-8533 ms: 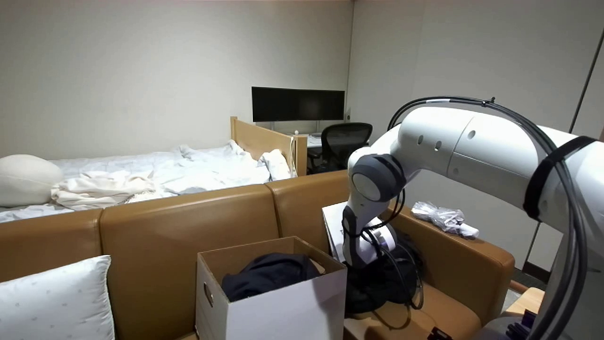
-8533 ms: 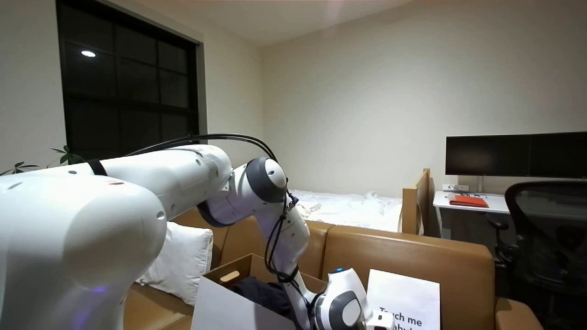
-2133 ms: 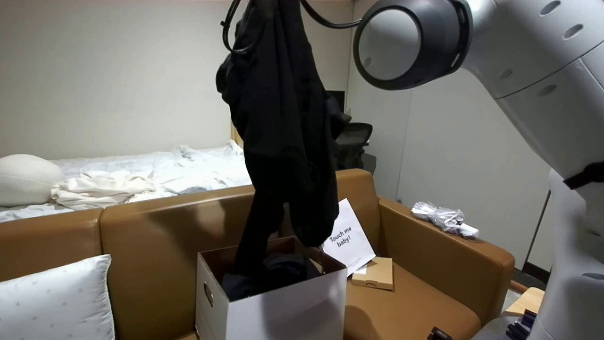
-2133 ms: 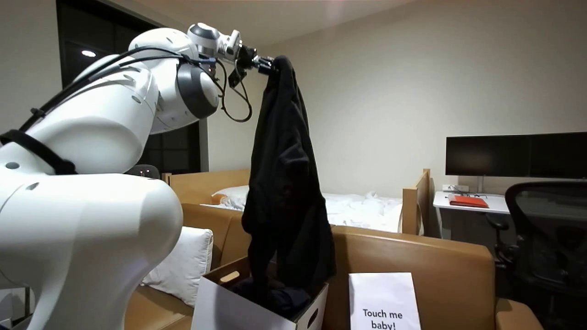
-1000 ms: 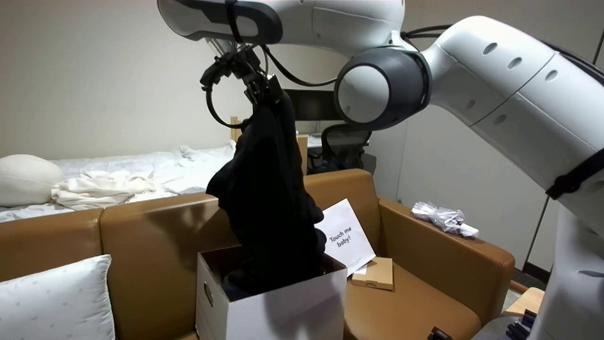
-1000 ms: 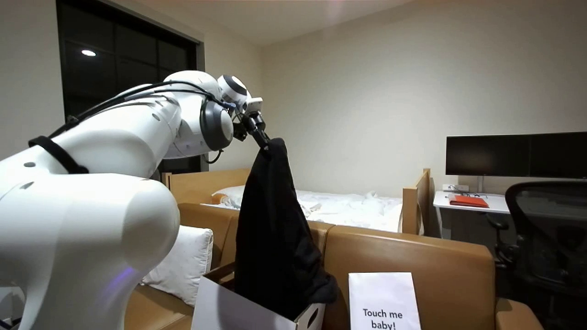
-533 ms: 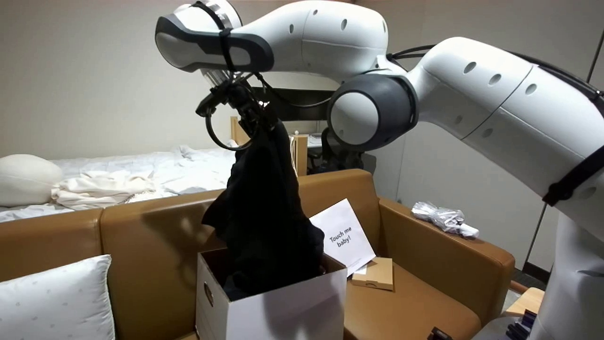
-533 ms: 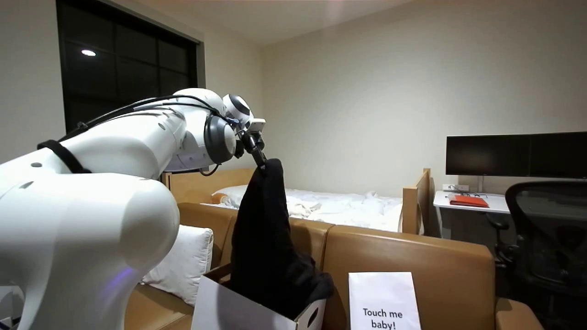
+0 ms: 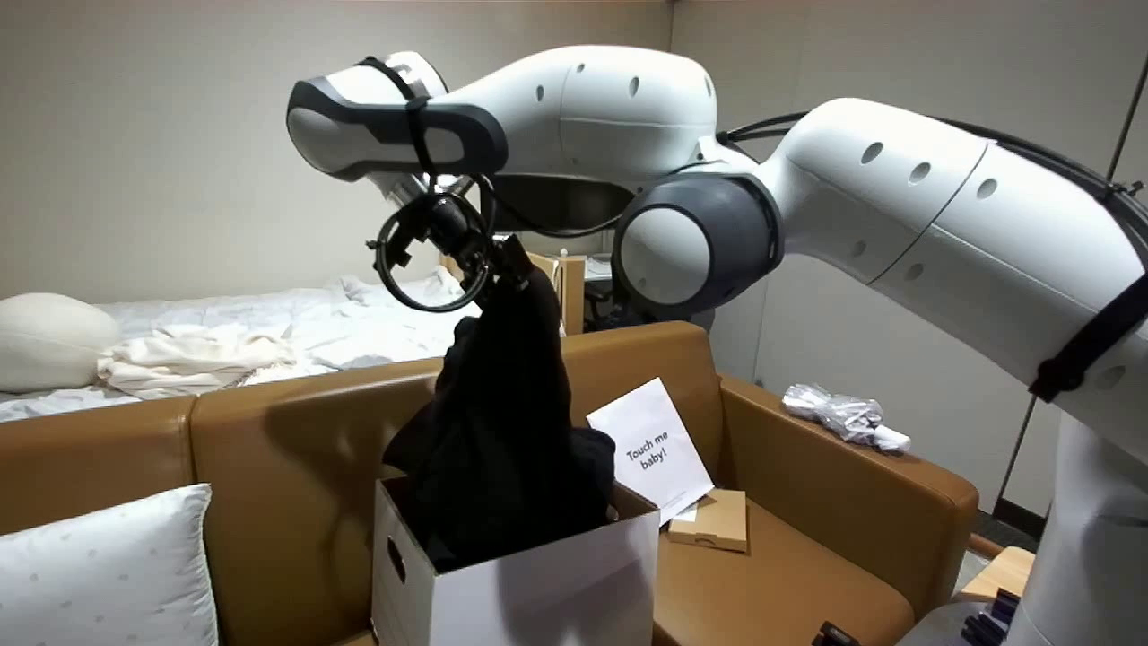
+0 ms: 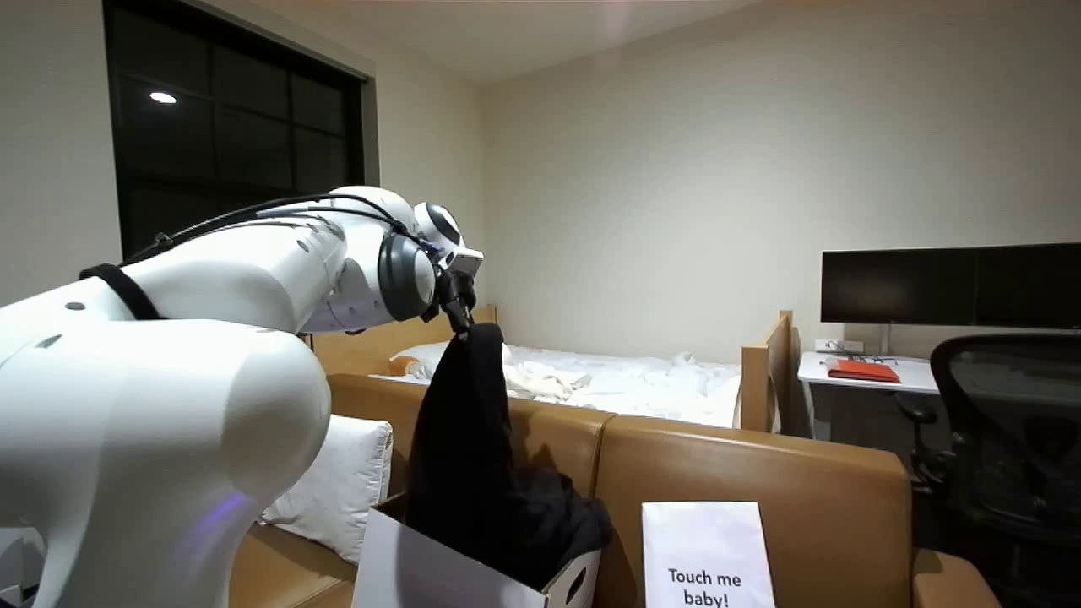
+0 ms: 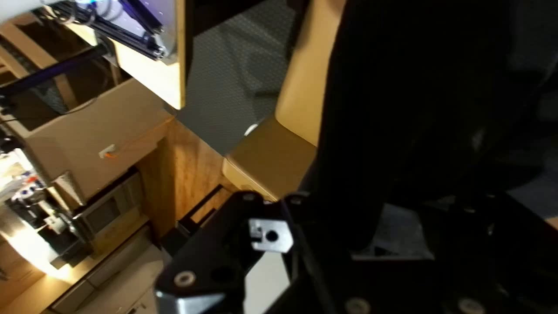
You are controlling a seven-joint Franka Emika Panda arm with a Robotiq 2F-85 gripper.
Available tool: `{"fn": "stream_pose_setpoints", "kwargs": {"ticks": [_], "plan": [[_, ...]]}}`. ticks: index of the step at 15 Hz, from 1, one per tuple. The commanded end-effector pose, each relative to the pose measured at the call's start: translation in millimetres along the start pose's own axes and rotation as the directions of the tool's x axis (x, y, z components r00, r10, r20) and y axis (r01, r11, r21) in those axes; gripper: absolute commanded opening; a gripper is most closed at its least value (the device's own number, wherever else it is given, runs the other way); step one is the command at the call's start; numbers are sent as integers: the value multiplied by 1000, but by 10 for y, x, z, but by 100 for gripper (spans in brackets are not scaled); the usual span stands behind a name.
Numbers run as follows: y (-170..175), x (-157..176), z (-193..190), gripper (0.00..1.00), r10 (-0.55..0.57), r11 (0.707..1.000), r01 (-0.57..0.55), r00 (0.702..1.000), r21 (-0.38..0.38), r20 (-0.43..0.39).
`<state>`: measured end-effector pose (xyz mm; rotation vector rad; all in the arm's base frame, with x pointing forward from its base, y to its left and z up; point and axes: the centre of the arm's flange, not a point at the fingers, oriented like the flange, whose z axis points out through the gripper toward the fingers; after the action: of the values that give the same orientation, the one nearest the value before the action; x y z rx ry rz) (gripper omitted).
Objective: Pick up the black cloth from the sofa and put it in the box
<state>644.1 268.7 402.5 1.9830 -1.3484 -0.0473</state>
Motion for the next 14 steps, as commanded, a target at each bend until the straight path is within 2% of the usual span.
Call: {"fn": "stream_pose_setpoints", "kwargs": {"ticks": [1, 3, 5, 7, 9, 11, 12, 14], "plan": [[150, -354, 811, 0, -3, 979, 1, 1000, -204, -11], [6, -405, 1120, 0, 65, 963, -92, 992, -255, -113], [-198, -358, 1394, 0, 159, 946, -203, 970, -252, -185], [-390, -238, 1654, 0, 230, 922, -298, 935, -246, -270], [-569, 21, 1876, 0, 317, 887, -400, 890, -231, -328], [-689, 261, 2108, 0, 416, 838, -495, 852, -230, -317], [-699, 308, 2258, 0, 437, 819, -502, 860, -277, -264], [-663, 245, 2538, 0, 480, 786, -518, 855, -337, -195]]}}
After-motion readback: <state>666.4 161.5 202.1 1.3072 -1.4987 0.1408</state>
